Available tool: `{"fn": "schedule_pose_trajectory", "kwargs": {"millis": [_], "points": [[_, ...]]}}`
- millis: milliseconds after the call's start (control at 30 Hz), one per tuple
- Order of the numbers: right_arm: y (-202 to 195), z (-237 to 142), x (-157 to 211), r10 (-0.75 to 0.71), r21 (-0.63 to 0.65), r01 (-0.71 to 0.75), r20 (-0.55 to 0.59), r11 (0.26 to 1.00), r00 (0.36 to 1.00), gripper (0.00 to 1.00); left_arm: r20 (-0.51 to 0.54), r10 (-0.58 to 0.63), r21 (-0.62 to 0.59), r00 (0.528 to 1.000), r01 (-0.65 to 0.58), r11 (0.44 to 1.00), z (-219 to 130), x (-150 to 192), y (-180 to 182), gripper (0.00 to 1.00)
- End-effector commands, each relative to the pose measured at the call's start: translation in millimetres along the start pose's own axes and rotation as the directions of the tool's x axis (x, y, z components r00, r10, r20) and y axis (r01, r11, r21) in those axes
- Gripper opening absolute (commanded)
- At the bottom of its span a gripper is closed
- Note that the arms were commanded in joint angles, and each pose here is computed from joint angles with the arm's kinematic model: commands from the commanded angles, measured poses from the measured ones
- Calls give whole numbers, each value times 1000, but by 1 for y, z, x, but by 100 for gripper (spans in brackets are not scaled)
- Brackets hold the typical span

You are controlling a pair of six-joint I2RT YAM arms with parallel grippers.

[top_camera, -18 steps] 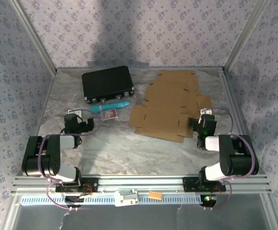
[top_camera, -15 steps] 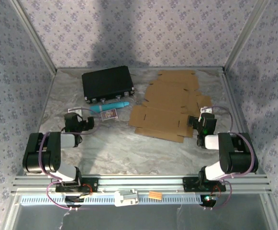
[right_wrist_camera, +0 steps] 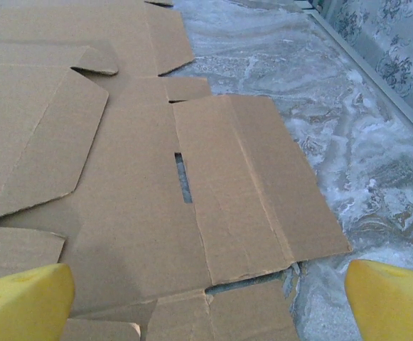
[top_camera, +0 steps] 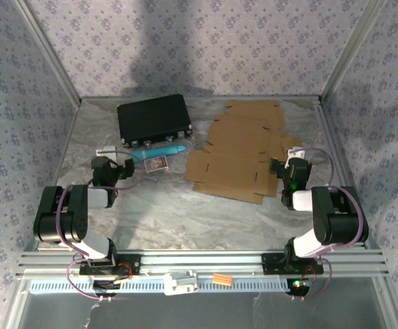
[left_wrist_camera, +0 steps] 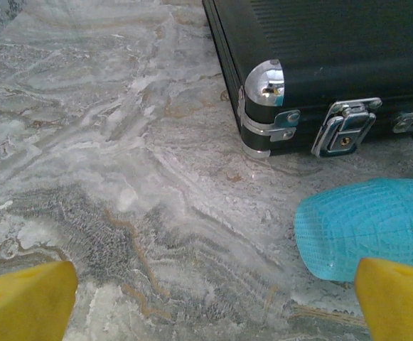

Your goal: Fold the paper box

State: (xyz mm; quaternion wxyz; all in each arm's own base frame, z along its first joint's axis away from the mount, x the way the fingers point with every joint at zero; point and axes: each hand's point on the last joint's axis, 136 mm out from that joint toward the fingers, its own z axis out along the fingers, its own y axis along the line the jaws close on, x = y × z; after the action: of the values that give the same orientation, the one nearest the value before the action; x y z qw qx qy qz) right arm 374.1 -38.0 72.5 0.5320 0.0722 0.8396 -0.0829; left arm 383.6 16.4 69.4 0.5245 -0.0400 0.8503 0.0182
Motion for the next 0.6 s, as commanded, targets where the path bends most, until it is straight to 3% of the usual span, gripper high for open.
{"fn": "schedule_pose_trajectory", "kwargs": {"millis": [0, 400, 567], "points": [[-1, 4, -19, -14, 24, 12, 57, 1000, 998, 99, 73, 12, 0, 997, -12, 1000, 4, -23, -3, 100], [1, 0, -23, -24, 16, 23, 72, 1000, 997, 99, 83, 8, -8, 997, -7, 1000, 1, -28, -1, 100], [-1, -30, -56, -68, 143, 51, 122, 988, 990, 99, 160, 18, -129, 987, 3, 992, -35, -61, 10, 100]]}}
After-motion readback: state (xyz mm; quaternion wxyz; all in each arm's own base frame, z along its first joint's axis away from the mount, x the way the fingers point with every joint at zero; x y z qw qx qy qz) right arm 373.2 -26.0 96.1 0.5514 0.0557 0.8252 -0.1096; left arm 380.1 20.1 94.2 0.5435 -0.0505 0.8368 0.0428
